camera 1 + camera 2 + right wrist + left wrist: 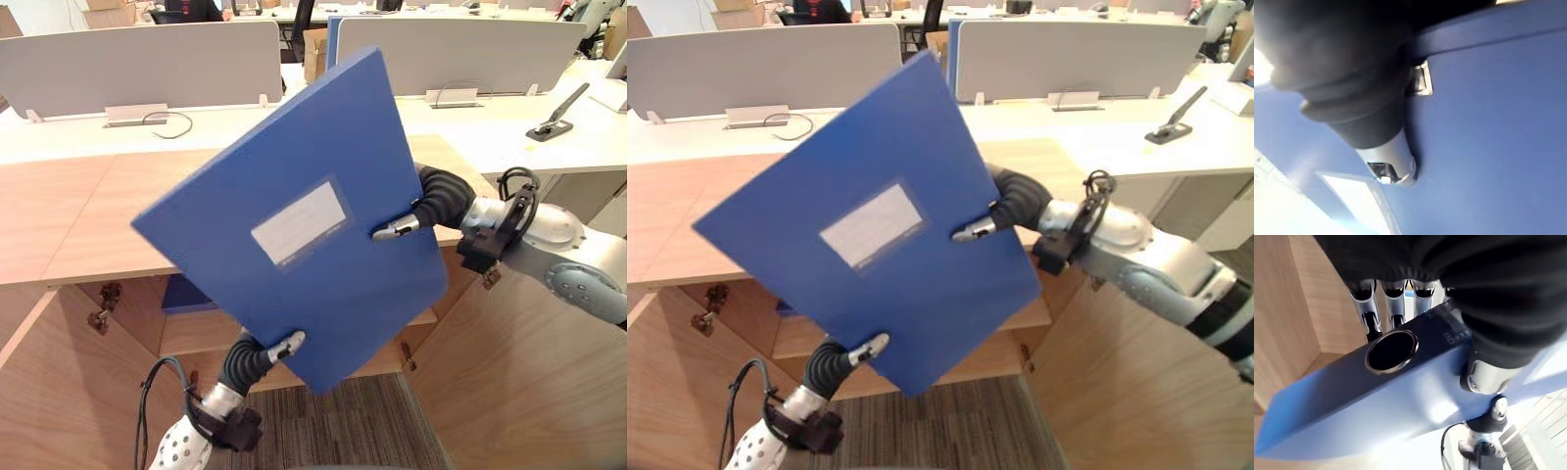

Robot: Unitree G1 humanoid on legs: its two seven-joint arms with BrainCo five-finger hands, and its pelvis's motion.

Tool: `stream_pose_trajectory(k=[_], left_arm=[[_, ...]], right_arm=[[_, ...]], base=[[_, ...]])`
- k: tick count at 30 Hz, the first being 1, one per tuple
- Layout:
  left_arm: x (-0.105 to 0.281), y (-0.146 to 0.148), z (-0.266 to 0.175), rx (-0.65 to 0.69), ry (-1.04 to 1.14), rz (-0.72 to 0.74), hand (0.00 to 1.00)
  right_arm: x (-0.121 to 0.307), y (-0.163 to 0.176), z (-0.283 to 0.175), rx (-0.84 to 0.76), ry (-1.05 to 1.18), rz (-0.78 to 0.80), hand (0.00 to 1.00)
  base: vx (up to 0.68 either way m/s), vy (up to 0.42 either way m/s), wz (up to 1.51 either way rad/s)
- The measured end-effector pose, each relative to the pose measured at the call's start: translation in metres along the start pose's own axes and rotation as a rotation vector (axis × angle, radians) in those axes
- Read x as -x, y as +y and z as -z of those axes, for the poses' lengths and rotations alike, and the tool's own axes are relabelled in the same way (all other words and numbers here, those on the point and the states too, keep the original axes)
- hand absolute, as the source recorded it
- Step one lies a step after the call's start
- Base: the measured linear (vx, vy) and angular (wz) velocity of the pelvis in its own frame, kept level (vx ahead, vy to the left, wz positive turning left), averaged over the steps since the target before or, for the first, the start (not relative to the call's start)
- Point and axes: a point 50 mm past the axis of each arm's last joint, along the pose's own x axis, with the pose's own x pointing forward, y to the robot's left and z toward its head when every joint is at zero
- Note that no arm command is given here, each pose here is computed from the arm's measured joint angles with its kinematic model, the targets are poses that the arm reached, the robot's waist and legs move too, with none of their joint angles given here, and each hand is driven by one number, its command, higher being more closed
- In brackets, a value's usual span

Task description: Walk over to the cabinet, pick up the folder, carry it to the office cabinet, place the folder inside the office cabinet, then close the office cabinet door

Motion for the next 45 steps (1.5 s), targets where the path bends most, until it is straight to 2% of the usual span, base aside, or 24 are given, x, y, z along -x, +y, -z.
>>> stream_pose_trajectory(k=[4, 6, 8, 16, 19, 21, 26, 29, 32, 35, 38, 43, 45], left_arm=[[0.003, -0.016, 0.018, 0.005, 0.105, 0.207, 0.0], [0.002, -0.024, 0.026, 0.061, 0.14, 0.306, 0.0], [0.0, -0.022, 0.036, 0.182, 0.184, 0.31, 0.0], [0.006, -0.021, 0.083, 0.416, 0.347, 0.206, 0.0], [0.019, -0.018, 0.116, 0.486, 0.486, 0.112, 0.0], [0.038, -0.005, 0.144, 0.515, 0.612, -0.035, 0.0], [0.077, 0.017, 0.181, 0.534, 0.785, -0.308, 0.0], [0.094, 0.042, 0.197, 0.598, 0.806, -0.606, 0.0], [0.135, 0.054, 0.209, 0.66, 0.882, -0.909, 0.0], [0.157, 0.053, 0.212, 0.655, 0.952, -0.998, 0.0], [0.185, 0.043, 0.214, 0.71, 1.01, -1.11, 0.0], [0.203, 0.031, 0.215, 0.779, 1.016, -1.205, 0.0], [0.205, 0.031, 0.214, 0.784, 1.013, -1.218, 0.0]], right_arm=[[-0.002, 0.008, -0.001, 0.045, 0.001, -0.067, 1.0], [-0.002, 0.011, 0.003, 0.035, 0.002, -0.092, 1.0], [-0.004, 0.015, 0.011, 0.004, 0.008, -0.095, 1.0], [-0.003, 0.019, 0.035, -0.104, 0.012, -0.053, 1.0], [0.0, 0.016, 0.035, -0.154, -0.039, -0.014, 1.0], [0.002, 0.015, 0.03, -0.213, -0.105, 0.004, 1.0], [0.003, 0.006, 0.023, -0.209, -0.234, 0.103, 1.0], [0.001, -0.004, 0.01, -0.186, -0.395, 0.239, 1.0], [0.001, -0.006, 0.001, -0.112, -0.469, 0.314, 1.0], [-0.002, -0.004, 0.002, -0.067, -0.463, 0.325, 1.0], [-0.005, 0.003, -0.003, 0.015, -0.469, 0.326, 1.0], [-0.01, 0.019, -0.019, 0.141, -0.545, 0.318, 1.0], [-0.015, 0.038, -0.026, 0.258, -0.572, 0.276, 1.0]], base=[[0.0, 0.0, 0.0], [0.0, 0.0, 0.0], [0.0, 0.0, 0.0], [-0.01, 0.006, 0.0], [-0.02, 0.008, -0.01], [-0.02, 0.003, 0.0], [0.0, 0.0, 0.0], [-0.01, 0.002, 0.0], [0.0, 0.0, 0.0], [-0.01, 0.002, 0.01], [-0.04, 0.007, 0.04], [-0.03, 0.004, 0.05], [-0.04, 0.002, 0.11]])
